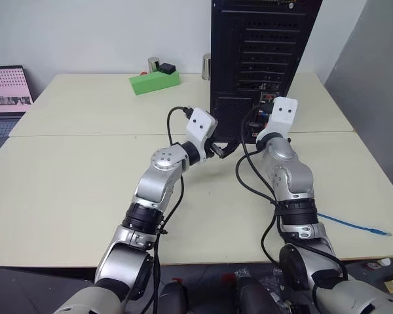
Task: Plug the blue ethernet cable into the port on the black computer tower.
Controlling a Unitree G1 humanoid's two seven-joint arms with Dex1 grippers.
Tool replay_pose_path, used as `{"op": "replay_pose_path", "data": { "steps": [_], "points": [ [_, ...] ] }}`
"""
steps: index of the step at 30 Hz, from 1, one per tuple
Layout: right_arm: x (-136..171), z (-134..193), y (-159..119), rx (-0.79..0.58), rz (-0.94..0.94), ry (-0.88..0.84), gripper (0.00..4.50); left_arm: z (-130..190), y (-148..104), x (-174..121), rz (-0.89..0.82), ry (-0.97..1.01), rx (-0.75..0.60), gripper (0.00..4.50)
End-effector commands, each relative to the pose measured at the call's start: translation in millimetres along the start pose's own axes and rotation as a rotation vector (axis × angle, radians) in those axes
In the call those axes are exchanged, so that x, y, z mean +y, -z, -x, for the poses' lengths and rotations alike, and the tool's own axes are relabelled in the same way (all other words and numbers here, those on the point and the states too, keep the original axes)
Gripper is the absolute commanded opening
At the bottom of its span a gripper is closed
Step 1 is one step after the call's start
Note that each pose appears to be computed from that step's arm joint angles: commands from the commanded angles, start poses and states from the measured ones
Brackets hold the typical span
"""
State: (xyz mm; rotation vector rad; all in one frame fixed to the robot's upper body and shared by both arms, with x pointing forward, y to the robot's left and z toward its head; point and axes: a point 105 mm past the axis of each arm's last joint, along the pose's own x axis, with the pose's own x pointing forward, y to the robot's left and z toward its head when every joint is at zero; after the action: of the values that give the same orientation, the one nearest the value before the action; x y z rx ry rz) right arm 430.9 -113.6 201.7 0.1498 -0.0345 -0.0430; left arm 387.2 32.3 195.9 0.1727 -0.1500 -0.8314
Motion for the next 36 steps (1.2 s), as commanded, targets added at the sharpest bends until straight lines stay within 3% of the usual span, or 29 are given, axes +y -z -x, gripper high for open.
{"op": "replay_pose_path", "data": {
  "steps": [1,7,9,13,20,27,32,36],
  "points": [
    [3.9,-2.9,-27.7,-0.087,-0.024,-0.023,0.0,-0.7,-16.0,-0.8,-0.024,0.002,-0.057,4.41],
    [-0.9,2.0,-17.8,-0.069,-0.033,-0.047,0.0,0.5,-14.9,1.5,-0.025,-0.006,-0.056,4.41],
    [-5.7,7.8,-10.5,-0.053,-0.019,-0.061,0.7,1.0,-14.1,3.2,-0.024,-0.01,-0.053,4.41],
    [-14.3,23.9,-3.0,-0.043,0.016,-0.103,1.51,2.7,-12.2,5.6,0.003,-0.005,-0.05,4.41],
    [-18.9,53.9,-14.3,-0.099,0.082,-0.242,3.01,10.2,-4.8,17.7,0.003,0.031,0.002,4.5],
    [-24.8,94.9,-32.1,-0.116,0.267,-0.573,4.45,34.0,-0.4,16.4,-0.038,0.23,0.077,4.5],
    [-54.5,104.0,-52.9,-0.123,0.342,-0.606,4.45,51.6,-5.3,35.6,-0.074,0.248,0.09,4.5],
    [-59.6,112.1,-53.6,-0.091,0.343,-0.67,4.45,60.0,-11.3,39.8,-0.105,0.29,0.083,4.5]
  ]
}}
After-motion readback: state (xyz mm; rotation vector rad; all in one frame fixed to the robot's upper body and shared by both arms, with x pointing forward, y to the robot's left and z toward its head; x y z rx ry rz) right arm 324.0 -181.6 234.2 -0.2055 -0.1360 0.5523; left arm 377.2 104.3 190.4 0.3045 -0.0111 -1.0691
